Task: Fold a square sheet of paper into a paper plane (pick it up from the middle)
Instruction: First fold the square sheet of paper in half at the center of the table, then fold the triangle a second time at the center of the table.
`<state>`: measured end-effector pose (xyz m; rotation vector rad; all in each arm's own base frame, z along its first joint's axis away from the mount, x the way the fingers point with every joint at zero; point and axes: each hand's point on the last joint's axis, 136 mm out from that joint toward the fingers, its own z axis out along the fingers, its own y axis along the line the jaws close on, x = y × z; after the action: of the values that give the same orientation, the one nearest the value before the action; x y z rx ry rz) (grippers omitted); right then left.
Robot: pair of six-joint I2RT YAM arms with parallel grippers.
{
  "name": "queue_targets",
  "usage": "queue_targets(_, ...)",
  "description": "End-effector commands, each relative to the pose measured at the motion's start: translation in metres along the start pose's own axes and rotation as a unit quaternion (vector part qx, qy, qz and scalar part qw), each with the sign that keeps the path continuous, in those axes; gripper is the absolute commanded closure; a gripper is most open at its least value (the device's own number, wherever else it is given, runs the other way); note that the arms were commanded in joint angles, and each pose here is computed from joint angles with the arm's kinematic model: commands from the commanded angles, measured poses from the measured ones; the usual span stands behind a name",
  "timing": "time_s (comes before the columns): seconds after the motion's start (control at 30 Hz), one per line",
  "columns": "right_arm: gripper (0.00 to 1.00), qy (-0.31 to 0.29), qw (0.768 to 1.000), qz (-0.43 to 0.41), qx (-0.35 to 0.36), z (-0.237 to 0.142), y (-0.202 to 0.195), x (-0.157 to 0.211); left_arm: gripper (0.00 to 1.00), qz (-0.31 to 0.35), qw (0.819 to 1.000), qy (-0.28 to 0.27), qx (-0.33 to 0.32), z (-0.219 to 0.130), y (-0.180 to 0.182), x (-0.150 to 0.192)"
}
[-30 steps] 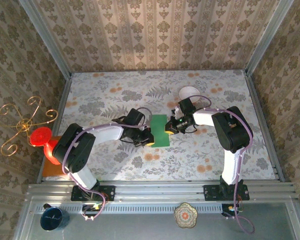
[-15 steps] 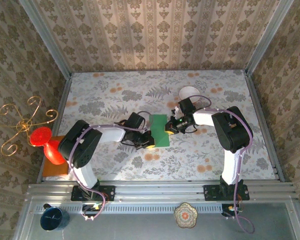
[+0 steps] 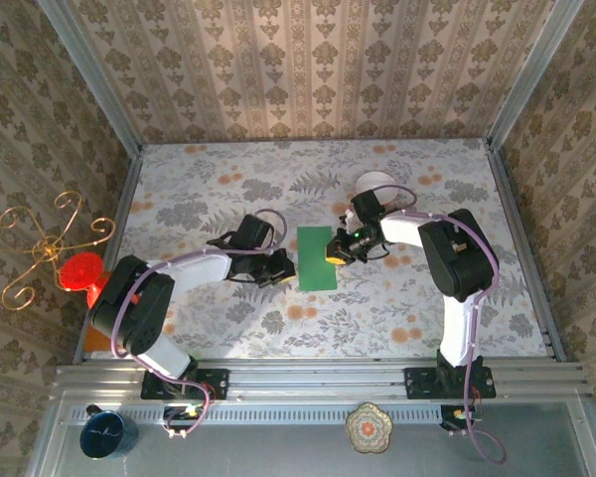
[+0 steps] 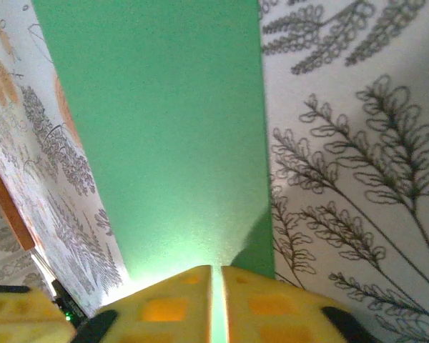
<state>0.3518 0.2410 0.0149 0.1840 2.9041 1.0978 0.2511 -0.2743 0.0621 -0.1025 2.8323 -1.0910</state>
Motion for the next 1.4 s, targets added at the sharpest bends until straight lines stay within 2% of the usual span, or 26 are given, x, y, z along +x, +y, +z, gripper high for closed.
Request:
queue_targets(0.0, 0.77, -0.047, 0.998, 0.006, 0.052, -0.016, -0.012, -0.016, 0.85, 0.013, 0.999, -0.035, 0.034, 0.002, -0.024, -0.03)
queue_targets(0.13, 0.68, -0.068, 0.997, -0.017, 0.029, -0.043, 0.014, -0.013, 0.79, 0.012, 0.998, -0.039, 0.044, 0.014, -0.032, -0.045)
queue_targets(0.27, 0.58, -0.089, 0.995, -0.009, 0.05, -0.061, 0.003, 0.0, 0.77, 0.011, 0.998, -0.038, 0.051, 0.027, -0.033, -0.056)
queue_targets(0.43, 0.51, -0.106, 0.992, 0.017, 0.061, -0.072, -0.013, 0.018, 0.75, 0.013, 0.998, -0.039, 0.056, 0.037, -0.037, -0.072)
queue_targets(0.67, 0.5, -0.121, 0.99, 0.052, 0.05, -0.073, -0.025, 0.035, 0.72, 0.024, 0.999, -0.024, 0.028, 0.048, -0.031, -0.081)
queue_targets(0.9, 0.52, -0.114, 0.99, 0.06, 0.047, -0.067, -0.029, 0.038, 0.71, 0.018, 1.0, -0.009, 0.016, 0.059, -0.024, -0.082)
queue_targets(1.37, 0.54, -0.08, 0.994, 0.072, 0.033, -0.051, -0.033, 0.053, 0.71, -0.019, 0.998, 0.021, -0.048, 0.072, 0.015, -0.063)
